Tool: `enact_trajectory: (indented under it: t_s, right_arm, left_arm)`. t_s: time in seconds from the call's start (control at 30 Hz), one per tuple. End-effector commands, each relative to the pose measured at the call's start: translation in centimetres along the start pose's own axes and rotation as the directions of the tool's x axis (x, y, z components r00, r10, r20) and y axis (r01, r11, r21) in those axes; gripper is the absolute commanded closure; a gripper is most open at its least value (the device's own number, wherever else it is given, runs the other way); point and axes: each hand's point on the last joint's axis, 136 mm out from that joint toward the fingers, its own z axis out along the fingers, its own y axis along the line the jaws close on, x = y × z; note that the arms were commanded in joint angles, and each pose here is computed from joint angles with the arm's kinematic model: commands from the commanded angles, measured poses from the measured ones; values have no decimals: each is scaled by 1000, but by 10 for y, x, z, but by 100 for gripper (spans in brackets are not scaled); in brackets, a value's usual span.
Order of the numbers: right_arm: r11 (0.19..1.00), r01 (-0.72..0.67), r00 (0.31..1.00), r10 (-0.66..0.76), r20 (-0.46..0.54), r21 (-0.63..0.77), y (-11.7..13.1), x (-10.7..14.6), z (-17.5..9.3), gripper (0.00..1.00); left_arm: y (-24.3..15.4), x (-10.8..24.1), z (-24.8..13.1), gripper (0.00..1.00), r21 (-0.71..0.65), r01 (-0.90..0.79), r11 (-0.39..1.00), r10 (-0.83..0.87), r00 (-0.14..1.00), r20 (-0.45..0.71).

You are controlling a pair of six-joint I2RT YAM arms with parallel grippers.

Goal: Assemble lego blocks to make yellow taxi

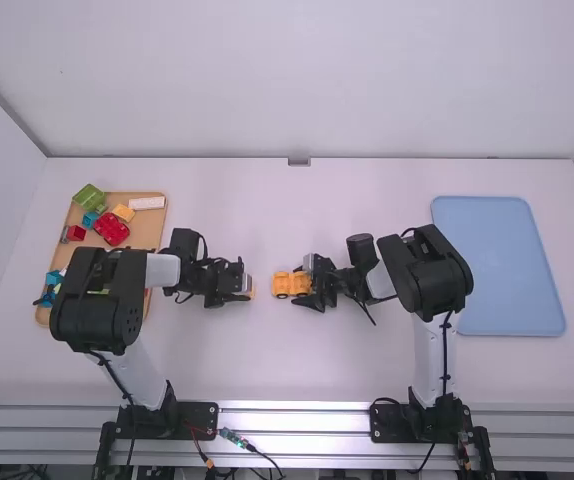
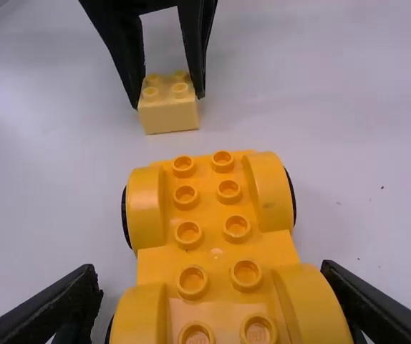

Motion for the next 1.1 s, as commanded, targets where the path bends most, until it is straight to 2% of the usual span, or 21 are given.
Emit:
enact_trajectory:
  t_s: [0.0,0.13,0.17,0.2,0.27,0.57,0.8,1.07]
  right_arm:
    - [999,-41,999,41,-23,3,1,10,3,20]
    - [999,-40,999,40,-23,3,1,9,3,19]
    - [999,-38,999,38,-22,4,0,9,3,19]
    - [999,-38,999,38,-22,5,-1,9,3,19]
    - [999,-36,999,37,-17,3,-3,6,3,19]
    - [1000,-30,999,30,-12,4,-5,4,3,19]
    - [1000,-29,1000,29,-12,3,-5,4,3,19]
    - [999,-34,999,34,-11,4,-5,4,3,19]
  left_arm:
    - [-8,0,4,77,25,2,1000,-2,1000,15]
    - [-7,-1,4,81,24,0,1000,0,1000,17]
    - [-6,-3,4,86,23,4,1000,-5,1000,24]
    - [-6,-4,3,87,23,8,1000,-9,1000,29]
    - [1,-13,2,98,18,57,998,-58,996,68]
    - [30,-32,-11,98,24,188,982,-190,978,89]
    - [33,-68,-25,98,22,86,996,-89,966,244]
    - [30,-71,-27,98,-18,83,996,-76,963,258]
